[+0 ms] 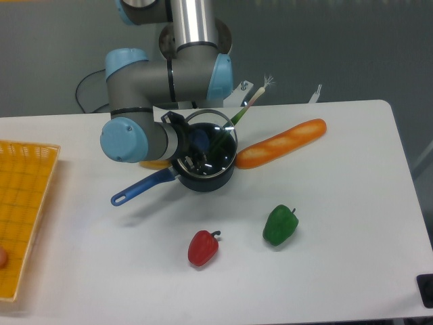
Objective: Close the pot lid
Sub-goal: 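Lower the glass lid onto the saucepan rim and settle it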
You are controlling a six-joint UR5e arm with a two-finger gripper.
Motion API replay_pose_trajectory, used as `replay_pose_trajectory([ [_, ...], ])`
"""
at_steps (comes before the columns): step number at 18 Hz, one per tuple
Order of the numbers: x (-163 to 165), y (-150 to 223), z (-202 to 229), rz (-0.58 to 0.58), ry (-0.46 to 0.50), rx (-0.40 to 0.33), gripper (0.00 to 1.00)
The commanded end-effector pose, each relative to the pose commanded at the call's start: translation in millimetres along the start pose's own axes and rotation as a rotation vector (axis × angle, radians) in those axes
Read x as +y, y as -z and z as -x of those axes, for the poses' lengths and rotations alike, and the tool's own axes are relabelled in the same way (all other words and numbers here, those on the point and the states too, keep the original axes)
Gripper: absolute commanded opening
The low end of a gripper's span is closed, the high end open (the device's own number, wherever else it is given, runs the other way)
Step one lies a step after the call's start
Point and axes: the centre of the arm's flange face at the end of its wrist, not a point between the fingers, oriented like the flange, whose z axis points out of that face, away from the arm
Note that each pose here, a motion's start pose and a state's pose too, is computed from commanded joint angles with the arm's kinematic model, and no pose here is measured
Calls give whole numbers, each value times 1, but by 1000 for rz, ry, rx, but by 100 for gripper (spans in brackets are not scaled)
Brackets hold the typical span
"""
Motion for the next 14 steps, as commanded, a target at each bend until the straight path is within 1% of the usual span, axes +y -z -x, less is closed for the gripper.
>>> replay_pose_trajectory([
  [8, -5, 0, -3, 2, -12, -2, 42],
  [9, -5, 0, -3, 3, -11, -1, 44],
  [10, -5, -1, -4, 3, -12, 1, 48],
  [14, -6, -2, -5, 6, -12, 1, 49],
])
